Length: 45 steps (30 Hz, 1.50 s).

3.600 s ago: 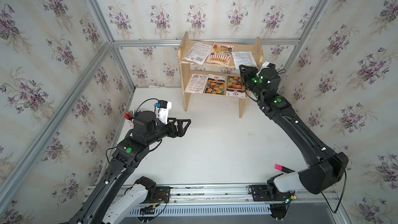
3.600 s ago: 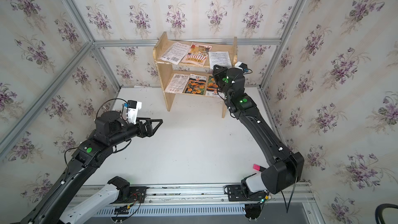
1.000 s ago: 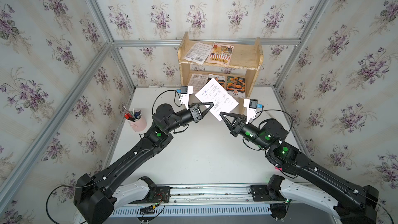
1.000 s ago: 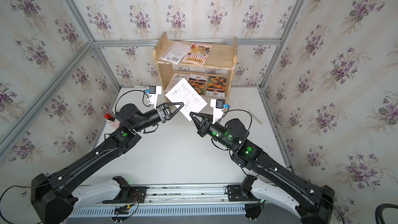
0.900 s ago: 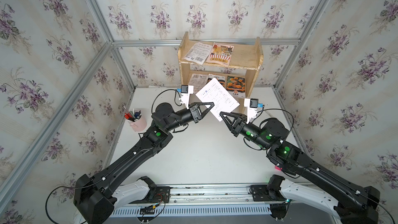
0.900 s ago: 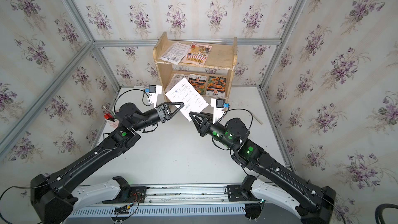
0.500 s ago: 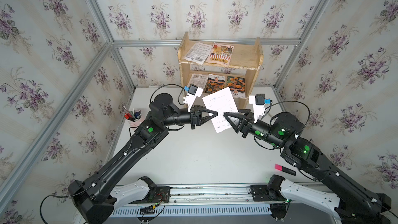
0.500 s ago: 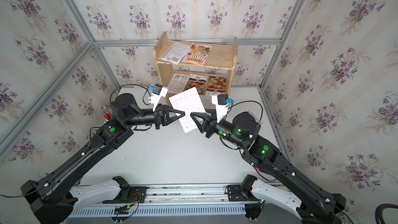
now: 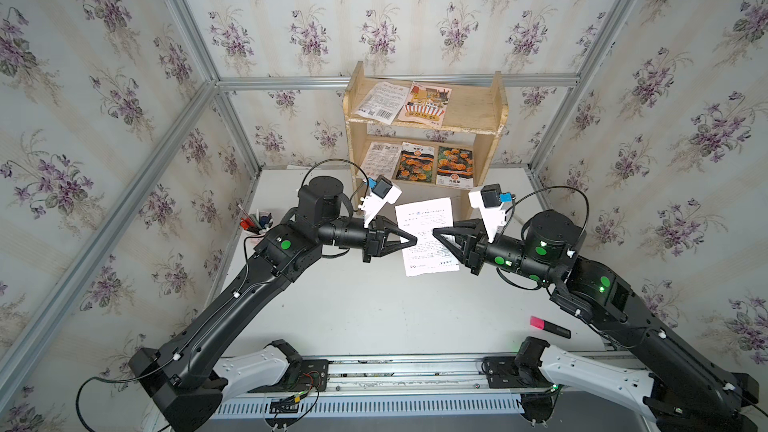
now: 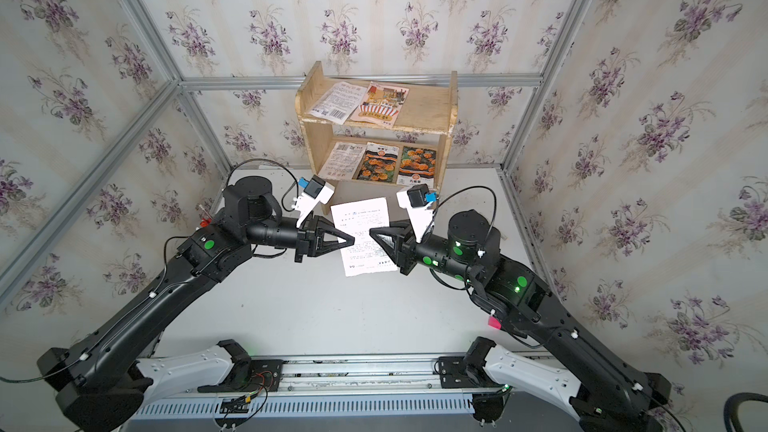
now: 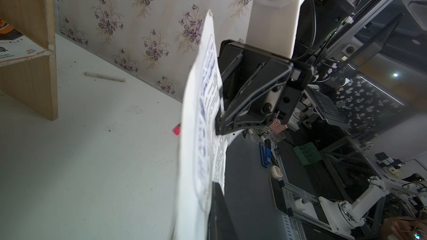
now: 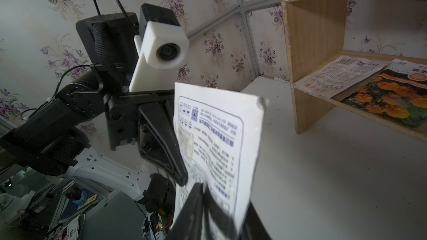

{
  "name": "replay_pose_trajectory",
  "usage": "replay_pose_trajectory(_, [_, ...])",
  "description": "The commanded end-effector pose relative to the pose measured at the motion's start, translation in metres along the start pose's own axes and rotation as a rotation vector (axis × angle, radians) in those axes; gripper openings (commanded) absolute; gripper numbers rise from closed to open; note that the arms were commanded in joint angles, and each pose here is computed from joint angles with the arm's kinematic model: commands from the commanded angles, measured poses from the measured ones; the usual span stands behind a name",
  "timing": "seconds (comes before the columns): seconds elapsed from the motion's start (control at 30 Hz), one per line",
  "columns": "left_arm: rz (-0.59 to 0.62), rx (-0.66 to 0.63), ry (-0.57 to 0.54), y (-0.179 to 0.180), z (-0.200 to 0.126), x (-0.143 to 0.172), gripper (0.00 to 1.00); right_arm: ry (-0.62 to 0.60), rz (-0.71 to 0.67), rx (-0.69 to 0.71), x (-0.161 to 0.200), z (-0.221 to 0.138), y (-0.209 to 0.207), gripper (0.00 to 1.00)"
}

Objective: Take the seed bag off the shelf
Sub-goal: Pick up the seed packet from the shelf, then place the seed packet at the center of the board.

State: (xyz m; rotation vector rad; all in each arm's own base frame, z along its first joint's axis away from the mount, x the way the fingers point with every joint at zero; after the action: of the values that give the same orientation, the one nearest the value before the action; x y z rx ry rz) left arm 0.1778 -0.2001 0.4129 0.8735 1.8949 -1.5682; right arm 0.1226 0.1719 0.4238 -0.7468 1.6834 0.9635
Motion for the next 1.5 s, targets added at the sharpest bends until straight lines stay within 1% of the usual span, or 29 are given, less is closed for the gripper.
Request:
replay_pose_trajectory(0.0, [0.026,0.000,-0.002,0.000,0.001,-0.003,0.00,0.005,-0.009,-0.010,0.002,0.001,0.000,0.14])
replay_pose_trajectory(0.07, [0.025,-0.013,-0.010,0.001,0.001,-0.004,0.01,0.007,-0.005,-0.009,0.002,0.003,0.000,0.01])
replay_pose_trajectory(0.1, [0.027,-0.020,-0.017,0.001,0.001,-0.005,0.03,0.011,-0.002,-0.007,0.002,0.005,-0.001,0.00])
replay_pose_trajectory(0.17, [0.022,-0.054,-0.031,0.003,0.001,-0.008,0.13,0.017,0.000,-0.005,0.002,0.007,-0.001,0.00])
replay_pose_trajectory(0.2, [0.015,-0.082,-0.037,0.005,0.001,-0.009,0.15,0.014,0.003,0.001,0.003,0.008,-0.002,0.00])
replay_pose_trajectory(0.23, [0.004,-0.120,-0.043,0.008,0.000,-0.010,0.24,0.015,0.006,0.013,0.004,0.008,-0.003,0.00])
replay_pose_trajectory(0.27, [-0.006,-0.153,-0.045,0.010,-0.001,-0.011,0.37,0.016,0.009,0.027,0.005,0.008,-0.005,0.00])
replay_pose_trajectory(0.3, [-0.015,-0.180,-0.041,0.011,-0.002,-0.011,0.47,0.022,0.013,0.045,0.007,0.009,-0.006,0.00])
replay_pose_trajectory(0.37, [-0.027,-0.222,-0.035,0.016,-0.003,-0.010,0.68,0.034,0.021,0.064,0.011,0.010,-0.010,0.00])
replay_pose_trajectory(0.43, [-0.037,-0.247,-0.030,0.019,-0.004,-0.008,0.87,0.045,0.034,0.078,0.017,0.010,-0.016,0.00])
replay_pose_trajectory(0.47, [-0.043,-0.258,-0.028,0.020,-0.005,-0.007,0.96,0.048,0.044,0.089,0.020,0.010,-0.021,0.00])
replay_pose_trajectory(0.5, [-0.046,-0.270,-0.029,0.021,-0.006,-0.005,1.00,0.054,0.058,0.095,0.023,0.010,-0.027,0.00])
replay_pose_trajectory(0.73, [-0.064,-0.374,-0.036,0.023,-0.015,0.007,1.00,0.080,0.161,0.119,0.049,0.010,-0.073,0.00])
replay_pose_trajectory(0.97, [-0.019,-0.449,-0.070,0.010,-0.036,0.025,0.99,0.153,0.268,0.179,0.083,0.022,-0.114,0.00])
replay_pose_trajectory(1.13, [0.020,-0.507,-0.130,-0.001,-0.053,0.038,1.00,0.213,0.365,0.229,0.108,0.029,-0.145,0.00])
replay_pose_trajectory(1.27, [0.043,-0.516,-0.148,-0.006,-0.061,0.047,1.00,0.259,0.422,0.258,0.124,0.036,-0.167,0.00])
replay_pose_trajectory(1.47, [0.019,-0.509,-0.123,-0.003,-0.059,0.055,1.00,0.328,0.474,0.311,0.143,0.047,-0.198,0.00])
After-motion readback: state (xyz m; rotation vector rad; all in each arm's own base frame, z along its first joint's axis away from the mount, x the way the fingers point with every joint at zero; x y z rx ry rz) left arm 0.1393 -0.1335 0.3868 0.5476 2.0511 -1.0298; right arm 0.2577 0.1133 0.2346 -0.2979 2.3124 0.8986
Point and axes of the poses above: each gripper's point midway between its finger pads, its own z axis out along the fingers, its own y axis along the line the jaws close on, x = y × z, the point moved 10 cm from there along -z, back along the fingers, and after that the axes turned 8 degrees about -z, right-handed, at the moved point
